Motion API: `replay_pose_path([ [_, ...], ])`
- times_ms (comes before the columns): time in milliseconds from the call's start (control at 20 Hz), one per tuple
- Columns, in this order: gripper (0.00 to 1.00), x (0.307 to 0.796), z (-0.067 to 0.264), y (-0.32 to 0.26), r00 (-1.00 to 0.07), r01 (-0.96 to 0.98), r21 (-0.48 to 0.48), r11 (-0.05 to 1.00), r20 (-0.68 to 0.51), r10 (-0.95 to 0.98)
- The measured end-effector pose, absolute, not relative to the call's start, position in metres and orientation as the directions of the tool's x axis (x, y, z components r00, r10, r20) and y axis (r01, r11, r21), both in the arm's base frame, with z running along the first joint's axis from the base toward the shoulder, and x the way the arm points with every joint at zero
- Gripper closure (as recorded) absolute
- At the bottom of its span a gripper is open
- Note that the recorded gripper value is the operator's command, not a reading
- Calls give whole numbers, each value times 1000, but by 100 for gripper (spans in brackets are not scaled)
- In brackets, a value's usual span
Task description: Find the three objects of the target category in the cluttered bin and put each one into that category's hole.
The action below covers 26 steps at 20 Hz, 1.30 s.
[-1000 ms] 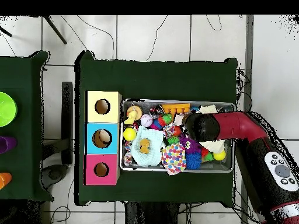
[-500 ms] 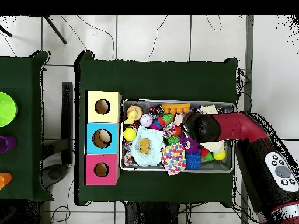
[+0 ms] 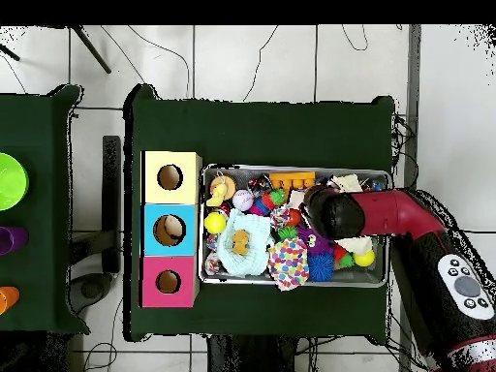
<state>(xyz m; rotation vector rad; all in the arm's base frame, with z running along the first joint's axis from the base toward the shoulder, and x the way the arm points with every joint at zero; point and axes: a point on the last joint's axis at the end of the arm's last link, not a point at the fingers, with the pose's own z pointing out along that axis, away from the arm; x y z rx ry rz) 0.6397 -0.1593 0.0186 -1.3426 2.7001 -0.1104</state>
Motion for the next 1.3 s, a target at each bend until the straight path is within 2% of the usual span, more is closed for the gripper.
replay_pose_path([
  [700,0,638,13,-147,-568,-805,-171,568,-57,-821],
  [1300,0,638,11,-151,-576,-799,-173,577,-62,-815],
])
